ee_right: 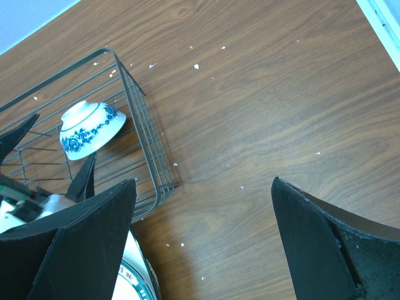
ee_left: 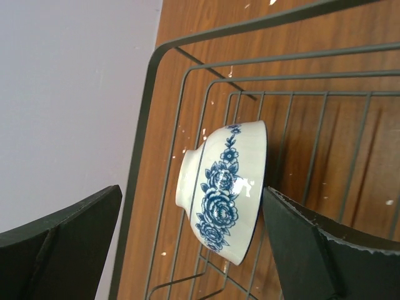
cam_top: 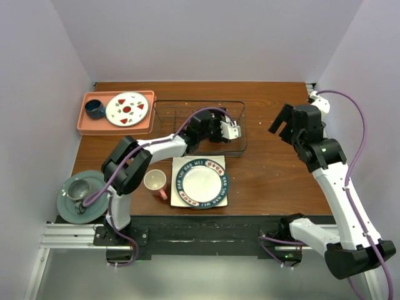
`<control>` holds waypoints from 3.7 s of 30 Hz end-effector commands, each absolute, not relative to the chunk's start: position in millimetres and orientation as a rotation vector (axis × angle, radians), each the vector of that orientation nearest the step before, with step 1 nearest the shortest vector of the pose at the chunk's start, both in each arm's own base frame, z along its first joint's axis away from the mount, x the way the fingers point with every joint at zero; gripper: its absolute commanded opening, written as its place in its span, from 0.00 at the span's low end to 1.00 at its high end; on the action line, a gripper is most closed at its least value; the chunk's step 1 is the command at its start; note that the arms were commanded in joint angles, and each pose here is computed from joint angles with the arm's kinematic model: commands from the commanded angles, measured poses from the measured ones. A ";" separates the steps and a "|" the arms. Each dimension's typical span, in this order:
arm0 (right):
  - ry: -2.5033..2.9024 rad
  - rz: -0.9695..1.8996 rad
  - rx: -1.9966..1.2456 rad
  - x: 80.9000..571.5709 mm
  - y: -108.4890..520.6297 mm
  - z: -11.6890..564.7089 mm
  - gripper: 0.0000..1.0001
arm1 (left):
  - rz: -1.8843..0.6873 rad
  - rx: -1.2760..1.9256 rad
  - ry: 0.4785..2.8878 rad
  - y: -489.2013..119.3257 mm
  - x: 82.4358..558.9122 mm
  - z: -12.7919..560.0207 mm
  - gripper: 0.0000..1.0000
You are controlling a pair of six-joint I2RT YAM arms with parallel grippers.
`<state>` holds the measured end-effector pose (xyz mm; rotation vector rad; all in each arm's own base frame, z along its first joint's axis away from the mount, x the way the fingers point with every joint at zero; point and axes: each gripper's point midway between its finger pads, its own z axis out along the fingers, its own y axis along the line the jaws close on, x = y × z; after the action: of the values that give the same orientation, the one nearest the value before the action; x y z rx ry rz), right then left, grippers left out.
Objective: Load the mixed dishes into the dish rack
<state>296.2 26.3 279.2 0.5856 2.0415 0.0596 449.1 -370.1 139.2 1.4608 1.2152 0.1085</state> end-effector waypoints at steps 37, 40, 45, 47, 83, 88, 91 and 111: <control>2.262 0.967 -0.031 247.8 174.3 197.6 0.96 | -0.454 0.215 1.697 -217.7 342.7 312.2 1.00; 2.284 0.981 -0.048 242.6 184.8 187.1 0.94 | -0.446 0.178 1.781 -203.9 326.4 291.2 1.00; 2.312 0.944 -0.115 238.1 207.8 181.0 0.92 | -0.340 0.040 1.934 -168.9 308.1 247.4 1.00; 2.332 0.931 -0.119 240.1 213.1 179.2 0.91 | -0.275 -0.038 2.023 -151.2 298.0 223.3 0.98; 2.403 0.750 0.017 266.4 200.8 165.1 0.89 | -0.144 -0.521 2.472 -99.4 201.8 91.9 0.00; 2.368 0.733 0.015 266.5 196.8 180.4 0.90 | -0.175 -0.387 2.439 -104.6 211.3 127.9 0.00; 2.341 0.733 0.019 266.8 194.6 191.1 0.91 | -0.204 -0.313 2.403 -107.3 215.0 155.7 0.00; 2.384 0.430 -0.096 357.9 203.3 181.6 0.37 | -0.790 0.185 1.899 -208.3 257.2 324.6 0.00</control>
<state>336.8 206.6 190.8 -0.0271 2.3536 0.5582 233.8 -172.2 245.6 0.0928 2.1847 -0.5949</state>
